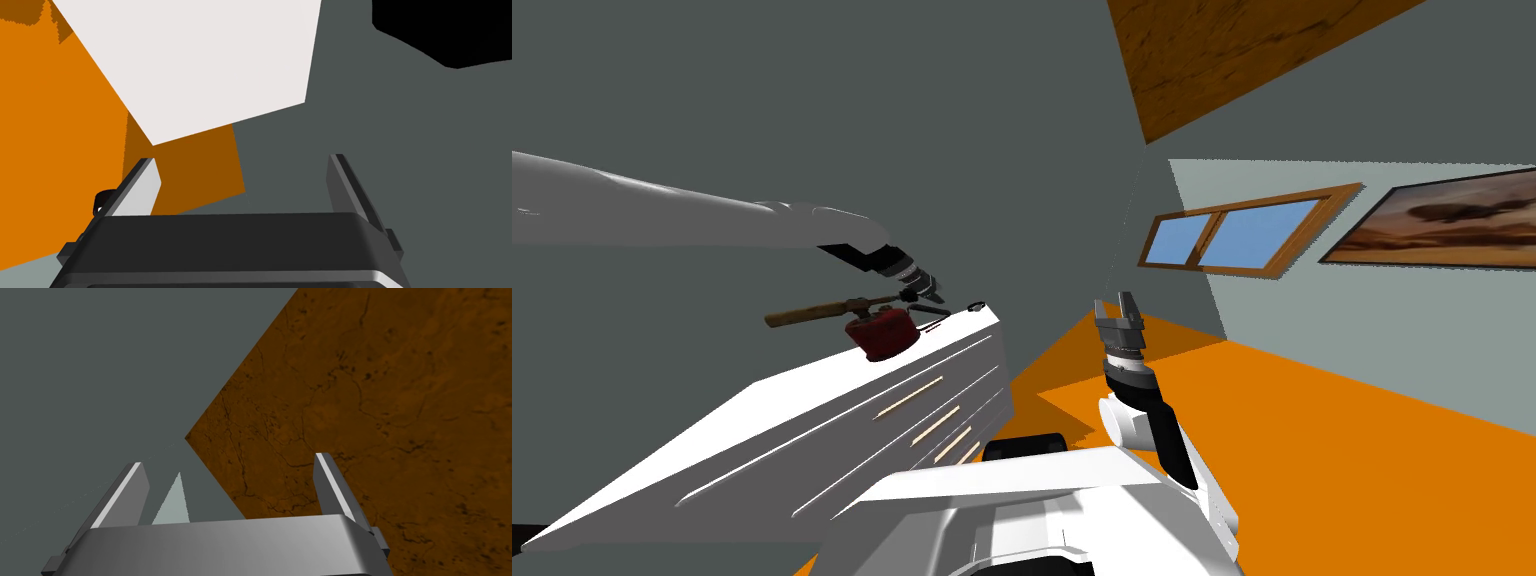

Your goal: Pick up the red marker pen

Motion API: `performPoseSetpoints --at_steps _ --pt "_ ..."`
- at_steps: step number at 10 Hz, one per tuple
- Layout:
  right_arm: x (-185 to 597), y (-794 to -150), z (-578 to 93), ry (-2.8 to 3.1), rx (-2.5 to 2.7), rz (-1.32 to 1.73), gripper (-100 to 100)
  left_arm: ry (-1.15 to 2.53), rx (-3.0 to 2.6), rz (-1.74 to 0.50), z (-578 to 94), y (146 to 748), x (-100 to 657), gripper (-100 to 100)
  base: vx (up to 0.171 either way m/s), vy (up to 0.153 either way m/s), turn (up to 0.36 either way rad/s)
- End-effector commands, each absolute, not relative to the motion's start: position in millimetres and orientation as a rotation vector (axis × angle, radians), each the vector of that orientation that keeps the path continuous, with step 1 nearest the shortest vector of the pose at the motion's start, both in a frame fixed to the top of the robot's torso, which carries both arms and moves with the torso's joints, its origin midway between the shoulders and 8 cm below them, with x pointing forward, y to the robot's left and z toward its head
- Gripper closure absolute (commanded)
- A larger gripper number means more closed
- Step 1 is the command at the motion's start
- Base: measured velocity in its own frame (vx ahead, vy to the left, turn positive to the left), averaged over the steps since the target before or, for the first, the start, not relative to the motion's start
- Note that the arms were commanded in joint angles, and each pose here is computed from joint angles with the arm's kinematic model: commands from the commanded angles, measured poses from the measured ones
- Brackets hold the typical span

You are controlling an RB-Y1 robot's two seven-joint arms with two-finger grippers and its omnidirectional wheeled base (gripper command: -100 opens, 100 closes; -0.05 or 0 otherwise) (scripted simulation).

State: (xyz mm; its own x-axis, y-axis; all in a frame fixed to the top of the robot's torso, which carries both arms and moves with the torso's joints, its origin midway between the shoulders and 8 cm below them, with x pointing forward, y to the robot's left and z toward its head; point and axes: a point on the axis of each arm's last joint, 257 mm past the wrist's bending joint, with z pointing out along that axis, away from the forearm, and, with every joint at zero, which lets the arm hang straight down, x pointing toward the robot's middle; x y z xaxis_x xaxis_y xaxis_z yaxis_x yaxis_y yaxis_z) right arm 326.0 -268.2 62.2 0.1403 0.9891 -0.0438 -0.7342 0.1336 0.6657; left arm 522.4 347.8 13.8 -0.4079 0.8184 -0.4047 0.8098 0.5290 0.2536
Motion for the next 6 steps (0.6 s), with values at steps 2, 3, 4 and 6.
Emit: performPoseSetpoints --at_steps 2,3,4,6 --pt "326.0 -268.3 62.2 0.553 0.568 1.345 0 2.204 1.372 0.041 44.7 328.1 529.6 -100 -0.003 -0.037 0.023" --pt "326.0 -268.2 62.2 0.553 0.568 1.345 0 2.183 1.386 0.04 51.7 322.9 530.1 -100 -0.005 -0.027 0.007" --pt "326.0 -268.2 62.2 0.553 0.568 1.345 0 2.259 1.346 -0.007 24.1 337.9 517.7 -100 -0.026 0.041 -0.137" --pt "326.0 -268.3 62.2 0.553 0.567 1.345 0 2.341 1.301 -0.049 -3.8 352.8 504.5 -100 -0.029 0.093 -0.082"
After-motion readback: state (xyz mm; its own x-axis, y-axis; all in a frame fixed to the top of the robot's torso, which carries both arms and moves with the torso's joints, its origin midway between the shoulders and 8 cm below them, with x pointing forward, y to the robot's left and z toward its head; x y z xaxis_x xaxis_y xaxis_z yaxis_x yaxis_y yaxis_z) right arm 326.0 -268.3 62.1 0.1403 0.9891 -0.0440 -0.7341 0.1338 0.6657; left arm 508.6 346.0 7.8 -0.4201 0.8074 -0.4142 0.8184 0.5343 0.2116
